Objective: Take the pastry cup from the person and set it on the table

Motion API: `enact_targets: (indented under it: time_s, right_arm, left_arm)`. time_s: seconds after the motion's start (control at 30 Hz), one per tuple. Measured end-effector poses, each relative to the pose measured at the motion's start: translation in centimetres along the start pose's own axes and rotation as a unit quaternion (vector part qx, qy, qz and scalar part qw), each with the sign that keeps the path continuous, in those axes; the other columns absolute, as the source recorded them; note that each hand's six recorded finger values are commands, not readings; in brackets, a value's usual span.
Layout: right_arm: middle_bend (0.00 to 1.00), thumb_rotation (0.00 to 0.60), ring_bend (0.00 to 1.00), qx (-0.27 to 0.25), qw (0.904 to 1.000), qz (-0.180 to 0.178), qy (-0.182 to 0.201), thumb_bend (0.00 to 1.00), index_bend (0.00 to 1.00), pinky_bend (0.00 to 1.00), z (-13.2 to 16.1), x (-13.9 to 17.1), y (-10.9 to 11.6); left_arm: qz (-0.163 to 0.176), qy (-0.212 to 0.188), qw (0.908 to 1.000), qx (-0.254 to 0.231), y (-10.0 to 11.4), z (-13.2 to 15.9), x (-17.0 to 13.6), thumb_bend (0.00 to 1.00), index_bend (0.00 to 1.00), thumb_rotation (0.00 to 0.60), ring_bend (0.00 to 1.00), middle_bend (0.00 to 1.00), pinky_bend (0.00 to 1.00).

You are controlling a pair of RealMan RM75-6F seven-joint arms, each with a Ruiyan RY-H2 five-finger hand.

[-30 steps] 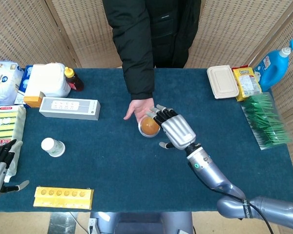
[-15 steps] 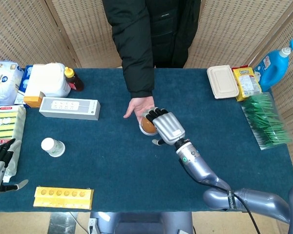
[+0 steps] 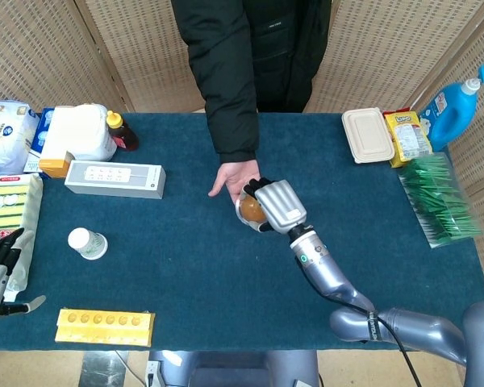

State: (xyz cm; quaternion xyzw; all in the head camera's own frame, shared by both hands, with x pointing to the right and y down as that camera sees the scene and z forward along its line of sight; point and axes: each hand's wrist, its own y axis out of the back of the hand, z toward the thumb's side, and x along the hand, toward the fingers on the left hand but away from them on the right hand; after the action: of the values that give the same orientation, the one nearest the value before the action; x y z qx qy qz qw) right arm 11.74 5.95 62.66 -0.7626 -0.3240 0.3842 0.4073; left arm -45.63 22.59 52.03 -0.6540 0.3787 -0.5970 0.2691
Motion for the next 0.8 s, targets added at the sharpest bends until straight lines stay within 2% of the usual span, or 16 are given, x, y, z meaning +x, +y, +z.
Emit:
enact_targets:
  time_s: [0.23, 0.53, 0.67, 0.8]
  right_arm:
    - [0.48, 0.600, 0.48, 0.008, 0.9999, -0.014, 0.006, 0.39, 0.47, 0.60, -0.5, 1.4, 1.2]
    - [0.49, 0.600, 0.49, 0.039, 0.9981, -0.047, 0.010, 0.39, 0.48, 0.61, -2.8, 7.0, 4.5]
    - [0.49, 0.600, 0.49, 0.051, 0.9982, -0.032, 0.004, 0.39, 0.48, 0.61, -3.9, 9.2, 3.9]
    - [0.49, 0.600, 0.49, 0.058, 0.9983, -0.008, -0.001, 0.39, 0.48, 0.61, -4.6, 9.7, 2.3]
  left_arm:
    - [-0.001, -0.003, 1.0000, 0.000, 0.0, 0.2, -0.1, 0.09, 0.00, 0.600, 0.00, 0.00, 0.04]
    - [0.001, -0.013, 0.9999, -0.001, 0.1, 0.4, -0.5, 0.09, 0.00, 0.600, 0.00, 0.00, 0.04]
    - [0.001, -0.018, 0.9998, -0.001, 0.0, 0.5, -0.7, 0.09, 0.00, 0.600, 0.00, 0.00, 0.04]
    - [0.001, -0.021, 0.9998, -0.001, 0.0, 0.6, -0.9, 0.09, 0.00, 0.600, 0.00, 0.00, 0.04]
